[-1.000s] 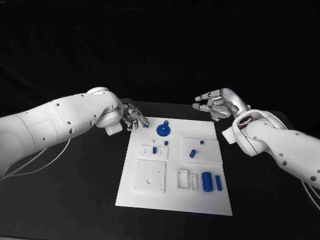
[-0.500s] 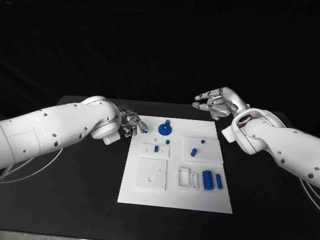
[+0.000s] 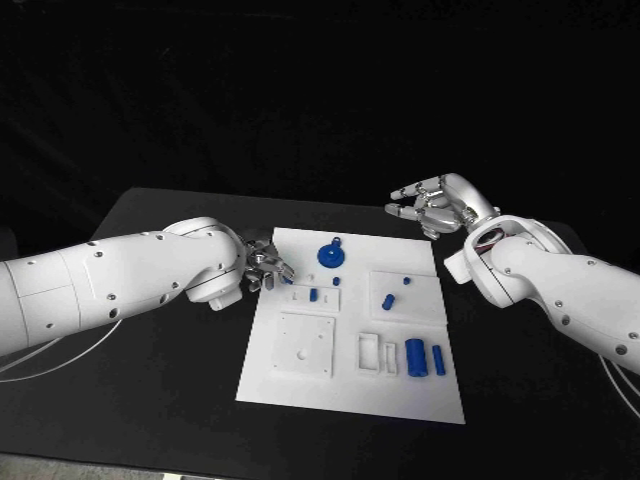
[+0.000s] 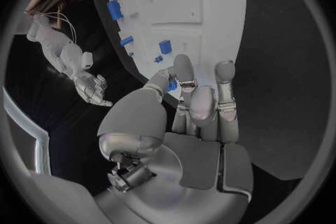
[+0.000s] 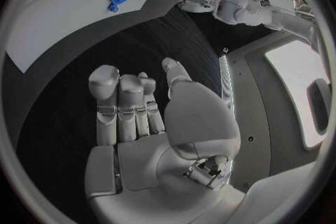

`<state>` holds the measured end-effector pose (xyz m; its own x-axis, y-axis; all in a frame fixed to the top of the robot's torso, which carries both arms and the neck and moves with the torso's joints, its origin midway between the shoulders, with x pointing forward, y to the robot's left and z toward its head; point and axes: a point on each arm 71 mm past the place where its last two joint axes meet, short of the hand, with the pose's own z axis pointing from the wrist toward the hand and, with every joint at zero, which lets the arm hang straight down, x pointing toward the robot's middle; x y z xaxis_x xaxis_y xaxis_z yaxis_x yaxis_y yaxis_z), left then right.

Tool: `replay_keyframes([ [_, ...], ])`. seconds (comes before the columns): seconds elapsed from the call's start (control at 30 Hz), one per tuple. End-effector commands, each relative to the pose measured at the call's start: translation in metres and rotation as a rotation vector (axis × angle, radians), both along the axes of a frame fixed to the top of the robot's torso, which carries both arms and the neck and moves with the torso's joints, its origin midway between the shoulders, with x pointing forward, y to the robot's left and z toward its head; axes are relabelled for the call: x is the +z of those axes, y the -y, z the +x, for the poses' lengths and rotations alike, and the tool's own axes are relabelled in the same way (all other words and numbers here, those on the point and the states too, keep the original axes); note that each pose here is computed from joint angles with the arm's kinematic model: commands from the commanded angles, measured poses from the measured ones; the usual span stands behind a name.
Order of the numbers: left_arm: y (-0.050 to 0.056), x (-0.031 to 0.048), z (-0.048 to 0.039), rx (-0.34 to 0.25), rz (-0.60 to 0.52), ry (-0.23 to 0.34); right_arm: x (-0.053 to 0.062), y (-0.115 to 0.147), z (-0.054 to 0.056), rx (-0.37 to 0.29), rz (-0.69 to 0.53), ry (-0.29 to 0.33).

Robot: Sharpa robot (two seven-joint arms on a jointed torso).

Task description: Assemble the parts on the task board

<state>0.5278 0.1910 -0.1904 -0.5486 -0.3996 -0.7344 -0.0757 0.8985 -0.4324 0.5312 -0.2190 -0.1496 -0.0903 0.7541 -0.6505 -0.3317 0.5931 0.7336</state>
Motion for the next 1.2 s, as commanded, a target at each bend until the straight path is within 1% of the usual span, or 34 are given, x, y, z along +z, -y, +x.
replay_keyframes([
  [0.03,0.005,-0.0021,-0.0015,-0.003,0.011,0.023,-0.001,-0.002,0.0,0.015,-0.001,-0.006],
  [0.2,0.007,-0.0081,-0.0047,-0.017,0.02,-0.001,-0.001,-0.002,0.0,0.015,-0.001,-0.007],
  [0.57,0.012,-0.0143,-0.0078,-0.039,0.039,-0.029,-0.001,-0.002,0.0,0.015,-0.002,-0.007],
  [1.2,0.013,-0.0179,-0.0085,-0.052,0.064,-0.043,-0.001,-0.001,-0.001,0.015,-0.003,-0.008],
])
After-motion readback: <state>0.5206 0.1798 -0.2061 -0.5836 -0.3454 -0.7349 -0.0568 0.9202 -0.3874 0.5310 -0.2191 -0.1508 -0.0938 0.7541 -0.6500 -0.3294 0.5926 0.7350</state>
